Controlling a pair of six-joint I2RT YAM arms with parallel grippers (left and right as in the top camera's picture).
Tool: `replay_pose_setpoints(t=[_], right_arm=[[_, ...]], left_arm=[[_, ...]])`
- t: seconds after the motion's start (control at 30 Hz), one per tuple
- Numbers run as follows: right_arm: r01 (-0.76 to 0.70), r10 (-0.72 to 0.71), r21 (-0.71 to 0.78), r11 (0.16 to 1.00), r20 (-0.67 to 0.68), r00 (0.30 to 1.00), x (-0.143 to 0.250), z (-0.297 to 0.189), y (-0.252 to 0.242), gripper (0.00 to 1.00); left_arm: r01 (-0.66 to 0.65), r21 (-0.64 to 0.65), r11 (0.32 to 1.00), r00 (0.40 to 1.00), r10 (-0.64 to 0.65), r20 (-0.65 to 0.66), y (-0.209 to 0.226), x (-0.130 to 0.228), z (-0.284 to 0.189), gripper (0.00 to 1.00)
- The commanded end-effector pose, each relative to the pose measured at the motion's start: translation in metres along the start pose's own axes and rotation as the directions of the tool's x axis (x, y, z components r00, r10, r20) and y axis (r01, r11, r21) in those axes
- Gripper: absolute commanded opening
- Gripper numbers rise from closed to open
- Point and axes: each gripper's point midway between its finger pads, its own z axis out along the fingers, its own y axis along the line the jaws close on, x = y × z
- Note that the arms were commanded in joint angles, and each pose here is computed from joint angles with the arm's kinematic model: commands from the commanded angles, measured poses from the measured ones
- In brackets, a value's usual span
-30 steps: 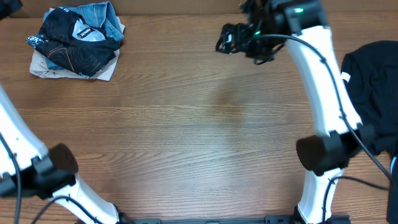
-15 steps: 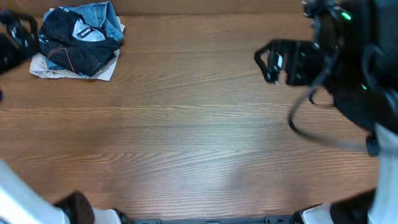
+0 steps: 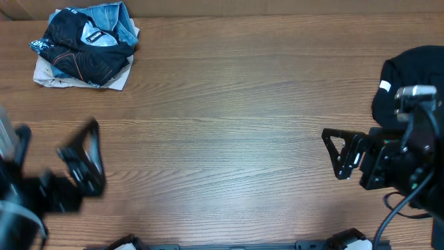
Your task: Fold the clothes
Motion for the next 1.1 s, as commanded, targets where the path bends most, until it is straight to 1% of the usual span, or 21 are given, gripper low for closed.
replay_pose_setpoints(t=[0.0,0.07,0.13,0.27,0.4,0.57,0.77,1.07], right_arm=[[-0.061,0.06,0.042,0.997,0.018,0.998,0.018,0.014,-0.018,1.0],[-0.058,0.057,0.024,0.998,0.053,0.997,0.025,0.019,-0.021,1.0],[-0.054,0.053,0.002,0.999,0.097,0.994,0.029,0.022,-0.023,1.0],[-0.045,0.049,-0.026,0.999,0.197,0.979,0.03,0.03,-0.028,1.0],[-0.048,0.048,-0.009,0.999,0.242,0.969,0.025,0.043,-0.034,1.0],[-0.049,0.048,-0.001,0.999,0.248,0.968,0.018,0.056,-0.035,1.0],[-0.046,0.048,-0.013,0.999,0.272,0.961,0.009,0.059,-0.031,1.0],[-0.051,0.048,0.004,0.999,0.236,0.97,0.018,0.061,-0.035,1.0]], left_arm=[[-0.085,0.047,0.995,0.996,0.084,0.038,-0.026,0.023,-0.029,1.0],[-0.094,0.119,0.988,0.995,0.089,0.048,-0.045,0.041,-0.042,1.0],[-0.1,0.157,0.982,0.994,0.093,0.057,-0.056,0.056,-0.051,1.0],[-0.107,0.111,0.988,0.993,0.1,0.067,-0.055,0.074,-0.061,1.0],[-0.11,0.084,0.99,0.992,0.104,0.074,-0.052,0.076,-0.064,1.0],[-0.106,0.084,0.991,0.992,0.1,0.071,-0.051,0.076,-0.063,1.0],[-0.106,0.083,0.991,0.992,0.1,0.071,-0.051,0.076,-0.063,1.0],[-0.106,0.083,0.991,0.992,0.1,0.071,-0.051,0.076,-0.063,1.0]])
